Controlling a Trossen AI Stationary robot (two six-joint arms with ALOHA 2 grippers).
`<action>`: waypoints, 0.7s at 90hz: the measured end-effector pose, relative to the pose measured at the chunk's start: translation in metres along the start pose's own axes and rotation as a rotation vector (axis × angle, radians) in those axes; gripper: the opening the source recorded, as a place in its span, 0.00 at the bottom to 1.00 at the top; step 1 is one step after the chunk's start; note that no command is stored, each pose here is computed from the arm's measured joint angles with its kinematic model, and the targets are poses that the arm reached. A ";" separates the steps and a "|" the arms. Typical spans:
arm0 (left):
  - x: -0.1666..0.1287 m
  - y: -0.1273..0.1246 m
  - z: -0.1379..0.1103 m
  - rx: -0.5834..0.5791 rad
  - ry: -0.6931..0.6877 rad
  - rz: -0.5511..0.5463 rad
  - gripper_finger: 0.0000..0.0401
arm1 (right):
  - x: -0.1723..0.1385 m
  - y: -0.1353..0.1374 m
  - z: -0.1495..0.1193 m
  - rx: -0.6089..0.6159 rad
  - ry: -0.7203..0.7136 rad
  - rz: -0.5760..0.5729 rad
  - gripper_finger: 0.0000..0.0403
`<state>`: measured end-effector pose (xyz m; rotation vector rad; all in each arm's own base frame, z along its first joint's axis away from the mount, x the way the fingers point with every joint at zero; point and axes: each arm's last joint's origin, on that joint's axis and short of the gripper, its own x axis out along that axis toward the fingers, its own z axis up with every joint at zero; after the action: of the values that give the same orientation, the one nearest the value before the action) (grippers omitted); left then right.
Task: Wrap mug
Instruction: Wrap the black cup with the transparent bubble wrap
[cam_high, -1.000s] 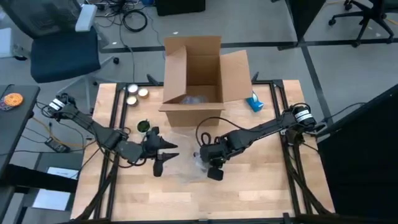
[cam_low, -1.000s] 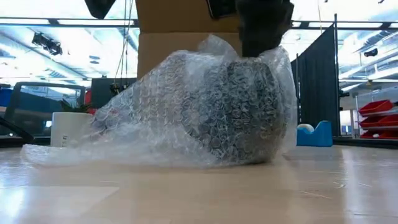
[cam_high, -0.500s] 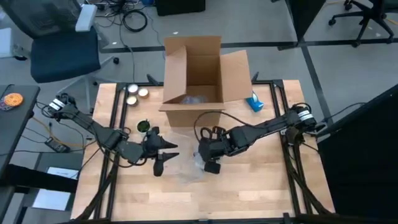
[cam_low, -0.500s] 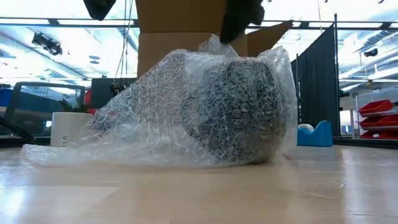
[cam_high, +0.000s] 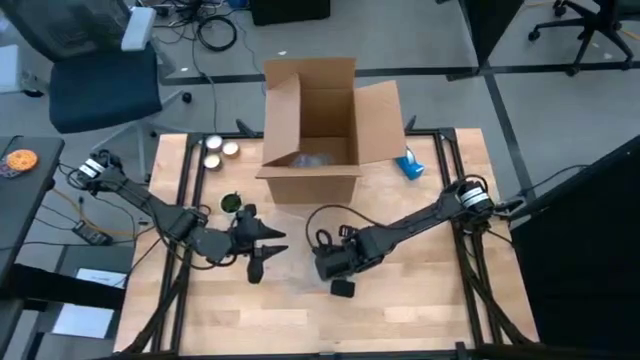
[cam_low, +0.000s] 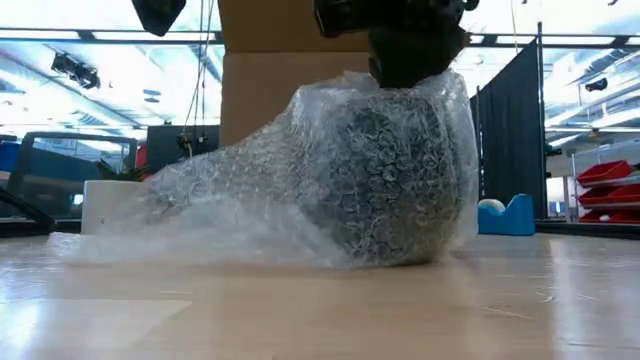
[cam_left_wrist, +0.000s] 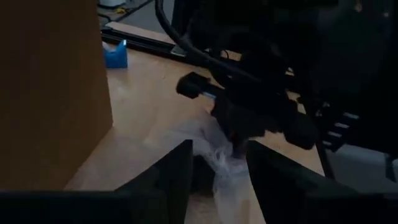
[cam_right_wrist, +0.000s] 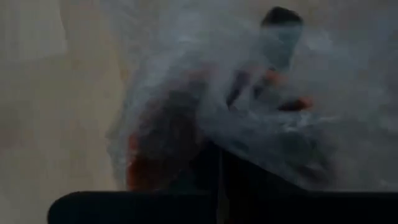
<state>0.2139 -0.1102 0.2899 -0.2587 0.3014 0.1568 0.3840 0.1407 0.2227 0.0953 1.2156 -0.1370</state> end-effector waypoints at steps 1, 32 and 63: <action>0.000 0.000 0.000 0.001 0.001 0.001 0.34 | 0.001 0.000 0.000 0.000 0.000 -0.002 0.00; 0.008 -0.002 -0.007 0.015 0.026 0.016 0.34 | 0.017 -0.008 0.002 0.006 0.074 0.054 0.00; 0.008 -0.002 -0.007 0.013 0.030 0.018 0.34 | -0.065 -0.003 0.009 0.007 0.004 0.069 0.00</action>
<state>0.2194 -0.1135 0.2812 -0.2458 0.3344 0.1685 0.3697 0.1397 0.2865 0.1432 1.2145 -0.0804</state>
